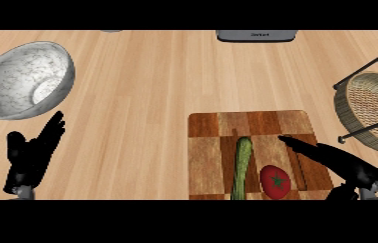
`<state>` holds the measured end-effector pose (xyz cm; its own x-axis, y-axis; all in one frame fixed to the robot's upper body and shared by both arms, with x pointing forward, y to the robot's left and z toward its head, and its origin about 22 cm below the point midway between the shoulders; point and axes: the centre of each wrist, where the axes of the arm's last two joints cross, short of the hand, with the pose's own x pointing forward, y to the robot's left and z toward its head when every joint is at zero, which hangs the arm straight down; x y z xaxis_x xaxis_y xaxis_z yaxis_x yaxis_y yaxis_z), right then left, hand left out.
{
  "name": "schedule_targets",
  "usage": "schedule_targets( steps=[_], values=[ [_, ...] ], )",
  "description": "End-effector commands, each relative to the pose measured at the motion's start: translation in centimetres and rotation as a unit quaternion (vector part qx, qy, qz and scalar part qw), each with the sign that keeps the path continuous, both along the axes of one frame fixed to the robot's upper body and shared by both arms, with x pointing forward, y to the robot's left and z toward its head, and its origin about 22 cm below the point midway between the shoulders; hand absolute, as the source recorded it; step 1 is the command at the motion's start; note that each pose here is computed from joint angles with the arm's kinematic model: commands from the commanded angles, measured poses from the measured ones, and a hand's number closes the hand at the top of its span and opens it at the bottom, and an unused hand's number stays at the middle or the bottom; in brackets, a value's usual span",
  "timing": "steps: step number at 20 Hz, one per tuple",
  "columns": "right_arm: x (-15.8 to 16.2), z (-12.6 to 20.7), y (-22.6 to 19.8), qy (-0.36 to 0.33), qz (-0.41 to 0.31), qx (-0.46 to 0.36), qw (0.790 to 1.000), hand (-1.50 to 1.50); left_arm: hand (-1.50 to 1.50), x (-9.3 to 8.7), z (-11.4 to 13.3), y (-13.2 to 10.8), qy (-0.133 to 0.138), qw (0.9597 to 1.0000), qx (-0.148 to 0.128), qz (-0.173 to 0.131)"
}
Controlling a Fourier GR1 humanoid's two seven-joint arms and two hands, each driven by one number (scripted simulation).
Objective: Pick the tomato from the cutting board and place it in the tiered basket
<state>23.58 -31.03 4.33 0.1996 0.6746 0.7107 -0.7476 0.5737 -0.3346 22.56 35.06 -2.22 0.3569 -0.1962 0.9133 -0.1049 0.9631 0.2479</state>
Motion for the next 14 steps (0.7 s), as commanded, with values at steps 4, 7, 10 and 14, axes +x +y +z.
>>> schedule_targets(
  steps=[4, 7, 10, 14],
  values=[
    [0.2, -2.0, 2.4, -0.003, 0.003, 0.01, 1.0, -1.5, 0.0, -0.5, -0.2, -0.6, 0.008, 1.0, -0.003, 0.002],
    [1.4, -1.3, 0.9, -0.006, -0.005, 0.007, 1.0, -1.5, 0.0, -1.9, 0.6, 2.4, 0.005, 1.0, 0.0, -0.006],
    [1.0, -3.5, 2.5, 0.004, -0.007, 0.01, 1.0, -1.5, 0.0, -0.6, 0.8, 0.8, 0.004, 1.0, 0.001, -0.001],
    [0.5, -3.6, 5.0, 0.012, -0.003, 0.011, 1.0, -1.5, 0.0, -1.0, 0.7, 1.5, 0.012, 0.9999, 0.002, 0.005]
  ],
)
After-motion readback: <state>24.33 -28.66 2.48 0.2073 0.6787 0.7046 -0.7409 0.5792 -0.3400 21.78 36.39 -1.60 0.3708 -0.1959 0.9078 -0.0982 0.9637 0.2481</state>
